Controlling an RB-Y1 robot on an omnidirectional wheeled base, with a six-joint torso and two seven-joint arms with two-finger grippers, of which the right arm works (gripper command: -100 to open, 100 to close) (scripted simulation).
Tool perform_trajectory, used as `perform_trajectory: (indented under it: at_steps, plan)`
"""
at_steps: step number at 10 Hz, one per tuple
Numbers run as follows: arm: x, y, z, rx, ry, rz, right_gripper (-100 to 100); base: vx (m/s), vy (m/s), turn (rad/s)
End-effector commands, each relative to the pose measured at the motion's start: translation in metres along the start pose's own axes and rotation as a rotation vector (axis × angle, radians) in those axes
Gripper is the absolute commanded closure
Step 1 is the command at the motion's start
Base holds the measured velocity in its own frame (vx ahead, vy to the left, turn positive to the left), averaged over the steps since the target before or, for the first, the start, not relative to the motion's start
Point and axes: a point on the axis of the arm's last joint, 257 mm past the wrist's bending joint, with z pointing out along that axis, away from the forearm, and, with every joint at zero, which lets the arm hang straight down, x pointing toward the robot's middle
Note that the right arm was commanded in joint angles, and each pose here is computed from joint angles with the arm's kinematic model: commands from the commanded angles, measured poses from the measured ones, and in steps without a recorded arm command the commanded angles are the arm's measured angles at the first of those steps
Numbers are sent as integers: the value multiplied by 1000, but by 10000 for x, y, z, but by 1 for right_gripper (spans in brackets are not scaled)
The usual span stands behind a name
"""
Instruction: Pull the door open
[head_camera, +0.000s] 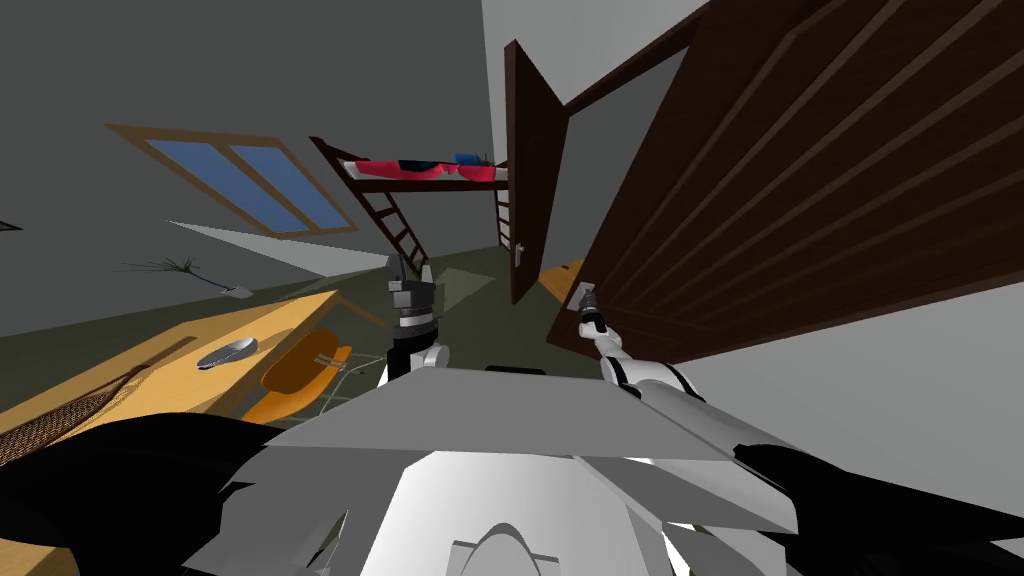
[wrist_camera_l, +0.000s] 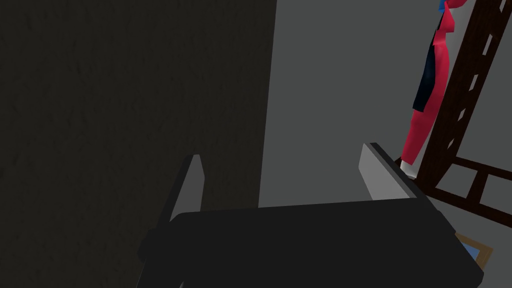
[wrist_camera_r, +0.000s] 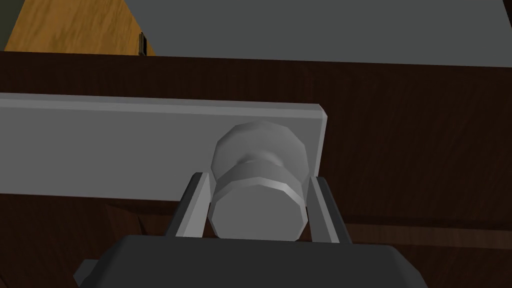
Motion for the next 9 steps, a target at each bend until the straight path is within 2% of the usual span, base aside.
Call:
perform_trajectory:
  at_steps: [1,5,8,9]
  plan:
    - [62,-32,-11,6,15,0,100,-169,-69,43]
    - [359,-24,5,4,74,0,100,-185,-94,62]
    - [442,-7,15,0,90,0,100,-150,-43,32]
    - [529,-34,2,6,107,0,100,-107,-28,39]
